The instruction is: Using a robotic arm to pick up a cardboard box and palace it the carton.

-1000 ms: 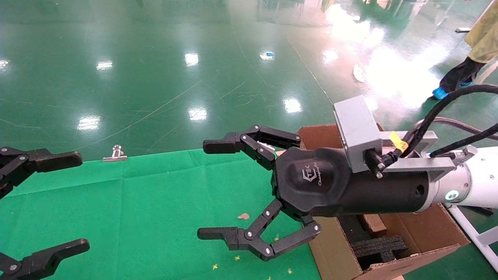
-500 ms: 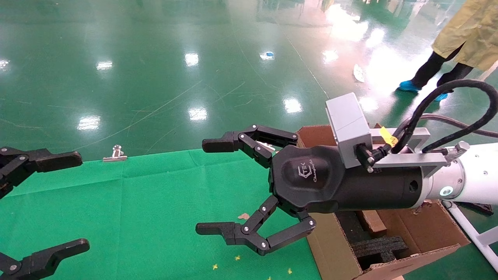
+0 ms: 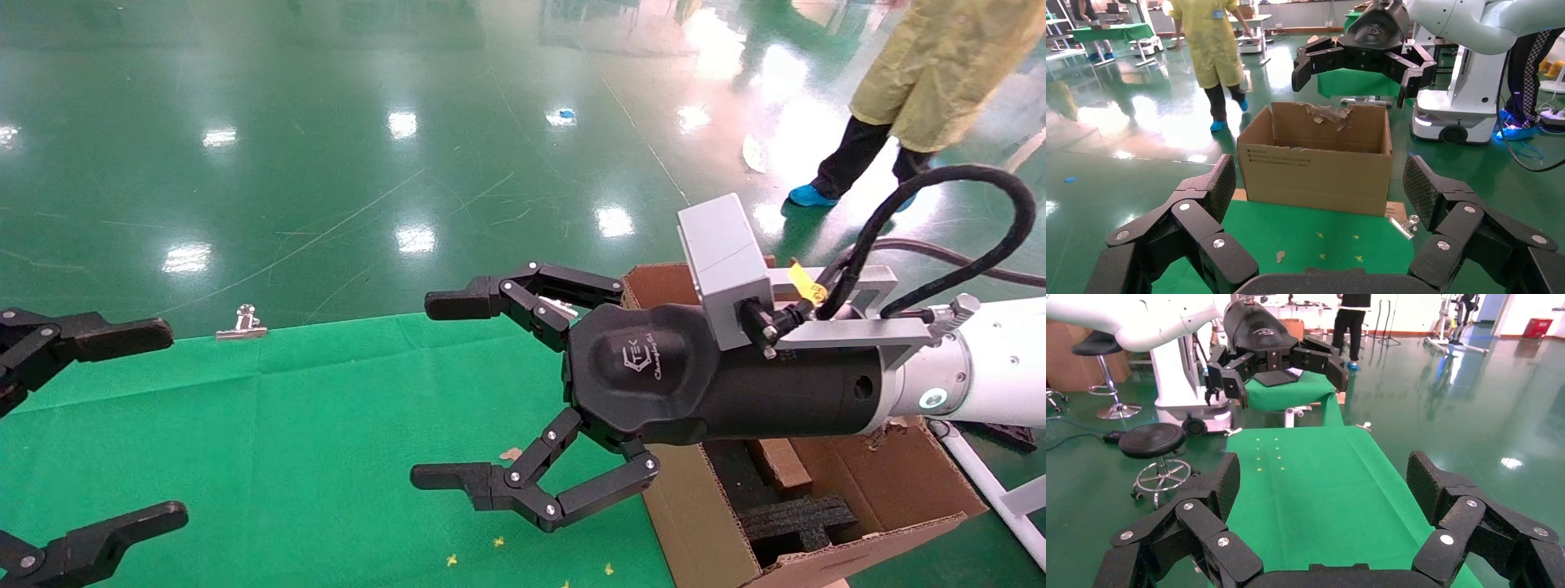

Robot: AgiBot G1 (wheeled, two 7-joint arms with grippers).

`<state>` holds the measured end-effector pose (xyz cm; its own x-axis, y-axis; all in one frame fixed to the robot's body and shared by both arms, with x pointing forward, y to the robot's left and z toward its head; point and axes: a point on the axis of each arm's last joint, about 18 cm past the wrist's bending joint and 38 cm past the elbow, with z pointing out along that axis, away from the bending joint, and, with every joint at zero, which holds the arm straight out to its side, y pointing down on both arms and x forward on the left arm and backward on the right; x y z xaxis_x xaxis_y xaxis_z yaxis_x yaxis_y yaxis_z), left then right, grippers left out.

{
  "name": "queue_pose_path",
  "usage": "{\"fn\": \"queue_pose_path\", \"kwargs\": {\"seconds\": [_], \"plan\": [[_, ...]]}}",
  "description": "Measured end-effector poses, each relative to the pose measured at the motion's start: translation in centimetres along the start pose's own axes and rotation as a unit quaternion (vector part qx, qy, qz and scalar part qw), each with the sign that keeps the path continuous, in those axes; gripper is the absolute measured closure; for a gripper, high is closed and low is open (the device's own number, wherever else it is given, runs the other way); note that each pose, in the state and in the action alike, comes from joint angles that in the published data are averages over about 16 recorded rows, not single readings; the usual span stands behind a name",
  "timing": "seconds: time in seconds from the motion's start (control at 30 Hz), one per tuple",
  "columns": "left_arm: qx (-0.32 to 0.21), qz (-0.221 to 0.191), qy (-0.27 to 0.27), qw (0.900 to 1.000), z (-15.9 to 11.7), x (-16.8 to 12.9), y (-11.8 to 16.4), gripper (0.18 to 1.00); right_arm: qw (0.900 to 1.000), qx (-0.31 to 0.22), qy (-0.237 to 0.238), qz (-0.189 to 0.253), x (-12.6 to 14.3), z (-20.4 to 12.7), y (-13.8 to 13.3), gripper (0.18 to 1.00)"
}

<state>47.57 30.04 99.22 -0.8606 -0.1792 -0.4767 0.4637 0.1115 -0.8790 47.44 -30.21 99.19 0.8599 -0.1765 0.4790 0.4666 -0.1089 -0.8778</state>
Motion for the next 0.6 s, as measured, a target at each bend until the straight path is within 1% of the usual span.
{"fn": "queue_pose_path", "kwargs": {"seconds": [0.6], "plan": [[0.000, 0.000, 0.000, 1.0000, 0.00, 0.00, 0.00, 0.184, 1.000, -0.002, 0.001, 0.001, 0.07, 0.01, 0.03, 0.178]]}}
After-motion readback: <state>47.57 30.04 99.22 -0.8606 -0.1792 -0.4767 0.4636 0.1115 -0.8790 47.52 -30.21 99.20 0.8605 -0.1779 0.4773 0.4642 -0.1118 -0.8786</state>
